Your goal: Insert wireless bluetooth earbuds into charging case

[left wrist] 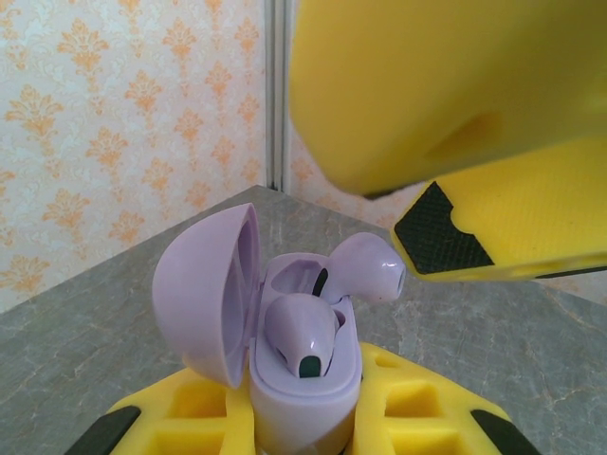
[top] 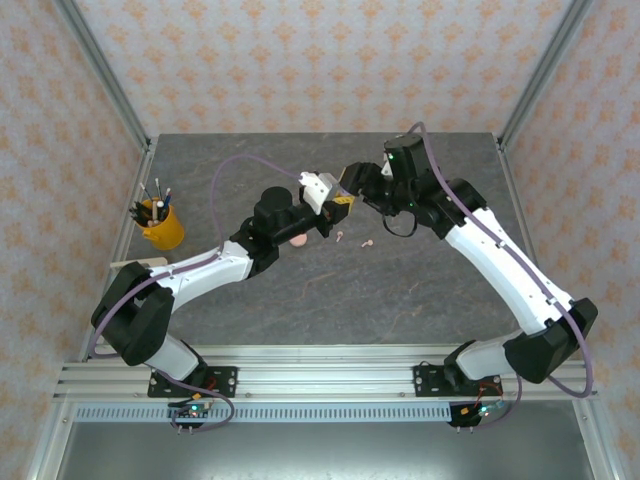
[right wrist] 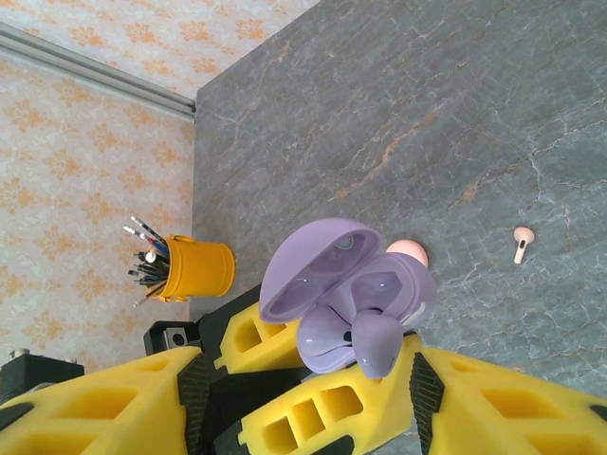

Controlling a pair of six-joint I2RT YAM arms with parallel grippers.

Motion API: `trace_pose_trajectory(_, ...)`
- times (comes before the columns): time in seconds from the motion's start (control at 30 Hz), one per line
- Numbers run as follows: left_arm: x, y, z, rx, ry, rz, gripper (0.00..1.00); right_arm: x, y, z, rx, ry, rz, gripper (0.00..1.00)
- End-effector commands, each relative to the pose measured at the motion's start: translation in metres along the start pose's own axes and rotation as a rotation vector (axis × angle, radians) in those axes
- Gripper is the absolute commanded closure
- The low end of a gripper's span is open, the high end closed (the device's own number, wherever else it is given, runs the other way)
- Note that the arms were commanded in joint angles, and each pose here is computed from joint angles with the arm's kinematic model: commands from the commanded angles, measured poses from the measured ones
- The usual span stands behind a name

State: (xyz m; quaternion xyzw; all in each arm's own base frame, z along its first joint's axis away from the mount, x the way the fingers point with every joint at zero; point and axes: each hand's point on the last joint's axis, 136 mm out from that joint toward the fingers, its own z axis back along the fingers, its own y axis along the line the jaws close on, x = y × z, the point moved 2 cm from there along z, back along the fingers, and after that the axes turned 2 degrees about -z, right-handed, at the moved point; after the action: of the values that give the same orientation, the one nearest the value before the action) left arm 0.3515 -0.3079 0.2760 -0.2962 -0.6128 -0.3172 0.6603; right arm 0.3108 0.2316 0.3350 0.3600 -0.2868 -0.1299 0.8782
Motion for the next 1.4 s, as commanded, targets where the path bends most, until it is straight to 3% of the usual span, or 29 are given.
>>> trace_pose_trajectory(0.0,0.019,-0.002,-0.003,-0.007,-0.045,-0.017,1.00,-0.004,0.015,-0.004,0.061,0.019,-0.003,0.40)
trace_pose_trajectory(0.8,0.006,-0.003,-0.003,-0.010,-0.020,0.003,1.00,0.014,0.052,0.009,0.164,-0.025,-0.008,0.40)
trace_pose_trajectory(1.37,-0.004,-0.002,-0.004,-0.008,-0.004,0.015,1.00,0.020,0.046,0.020,0.157,-0.062,-0.010,0.40)
